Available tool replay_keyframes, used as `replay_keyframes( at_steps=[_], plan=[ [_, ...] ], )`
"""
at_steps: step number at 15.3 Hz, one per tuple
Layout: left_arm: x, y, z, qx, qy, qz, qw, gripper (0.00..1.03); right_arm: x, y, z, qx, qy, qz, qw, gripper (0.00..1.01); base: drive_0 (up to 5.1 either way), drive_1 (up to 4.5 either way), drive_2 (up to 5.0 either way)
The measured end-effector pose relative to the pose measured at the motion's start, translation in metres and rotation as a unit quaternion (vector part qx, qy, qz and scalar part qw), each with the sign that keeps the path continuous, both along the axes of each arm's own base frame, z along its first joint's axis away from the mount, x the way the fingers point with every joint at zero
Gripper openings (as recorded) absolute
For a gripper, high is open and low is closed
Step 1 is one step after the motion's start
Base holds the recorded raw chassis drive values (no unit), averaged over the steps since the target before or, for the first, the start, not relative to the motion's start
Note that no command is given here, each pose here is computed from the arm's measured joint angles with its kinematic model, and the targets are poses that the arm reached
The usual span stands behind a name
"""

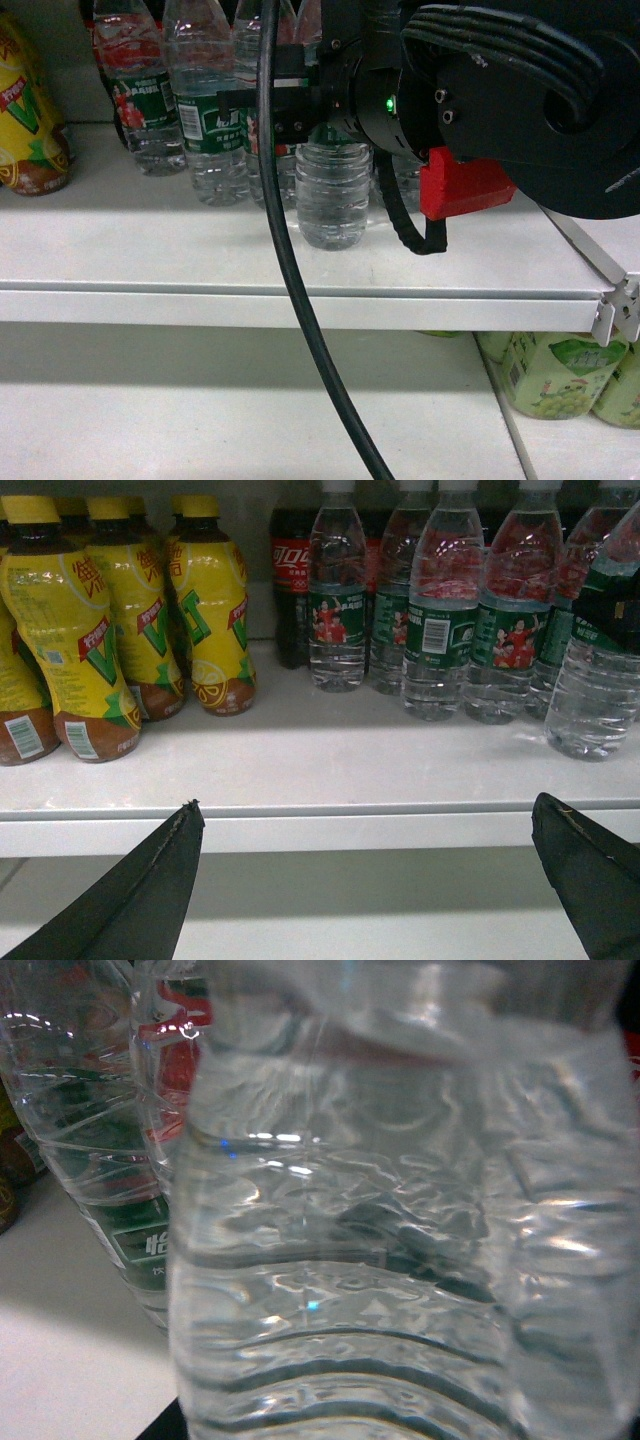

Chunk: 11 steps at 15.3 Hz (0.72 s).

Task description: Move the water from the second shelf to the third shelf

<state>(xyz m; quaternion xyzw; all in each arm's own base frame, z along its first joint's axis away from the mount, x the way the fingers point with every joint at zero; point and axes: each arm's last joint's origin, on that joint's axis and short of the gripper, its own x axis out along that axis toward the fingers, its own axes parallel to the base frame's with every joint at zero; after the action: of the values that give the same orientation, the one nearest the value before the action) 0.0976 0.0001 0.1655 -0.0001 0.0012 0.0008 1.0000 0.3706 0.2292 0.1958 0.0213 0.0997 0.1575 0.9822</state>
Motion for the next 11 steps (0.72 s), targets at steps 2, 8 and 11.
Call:
replay_keyframes(
  at_steps=[2,8,11],
  plan=[
    [0.000,0.000,0.000,0.000,0.000,0.000,1.0000,0.98,0.000,0.000,0.000,0.002,-0.001,0.000,1.0000,0.45,0.0,0.00,0.0],
    [0.000,0.000,0.000,0.000,0.000,0.000,1.0000,0.98,-0.041,-0.035,0.004,0.014,0.021,0.000,0.9997,0.44,0.0,0.00,0.0],
    [0.000,0.000,0.000,0.000,0.000,0.000,1.0000,0.98,-0.076,-0.077,0.005,0.016,0.031,0.000,0.9994,0.44,0.0,0.00,0.0]
  ],
)
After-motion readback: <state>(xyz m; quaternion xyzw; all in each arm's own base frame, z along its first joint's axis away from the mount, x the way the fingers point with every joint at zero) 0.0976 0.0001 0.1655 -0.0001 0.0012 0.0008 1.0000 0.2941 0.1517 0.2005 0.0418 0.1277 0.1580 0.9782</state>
